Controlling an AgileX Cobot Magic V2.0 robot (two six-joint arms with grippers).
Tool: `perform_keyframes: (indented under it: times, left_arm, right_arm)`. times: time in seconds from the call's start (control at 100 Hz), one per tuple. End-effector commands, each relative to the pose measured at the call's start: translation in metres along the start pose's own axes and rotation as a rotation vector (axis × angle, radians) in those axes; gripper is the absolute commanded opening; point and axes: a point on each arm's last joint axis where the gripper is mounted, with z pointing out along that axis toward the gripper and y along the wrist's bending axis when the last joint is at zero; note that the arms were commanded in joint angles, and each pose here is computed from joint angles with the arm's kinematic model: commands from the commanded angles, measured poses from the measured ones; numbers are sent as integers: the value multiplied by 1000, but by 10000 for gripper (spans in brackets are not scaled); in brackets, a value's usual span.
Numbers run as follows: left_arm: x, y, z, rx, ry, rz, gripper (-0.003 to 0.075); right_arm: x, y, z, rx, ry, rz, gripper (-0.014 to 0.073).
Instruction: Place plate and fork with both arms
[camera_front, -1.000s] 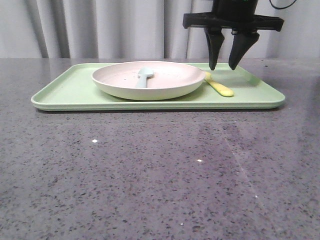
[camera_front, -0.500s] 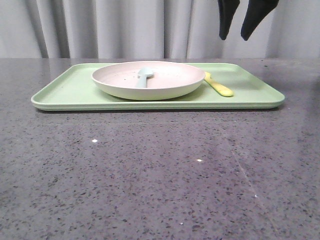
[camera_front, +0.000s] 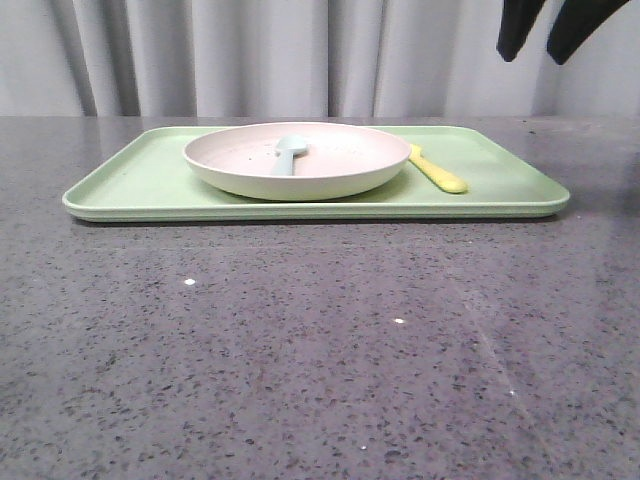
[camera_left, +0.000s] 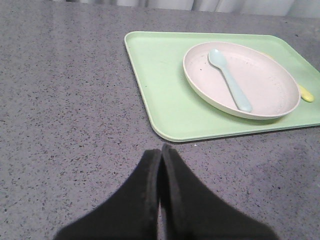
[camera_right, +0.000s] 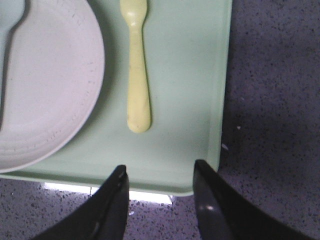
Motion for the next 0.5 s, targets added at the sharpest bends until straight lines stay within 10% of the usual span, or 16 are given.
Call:
perform_keyframes:
  times: [0.0,0.49]
  left_arm:
    - [-16,-3,-5,9,-108,-19,-20]
    - [-16,-3,-5,9,-108,-19,-20]
  right_arm:
    - [5,-3,-30,-29,-138,-7,328]
    - [83,-26,-71,-94,-375,-12,307]
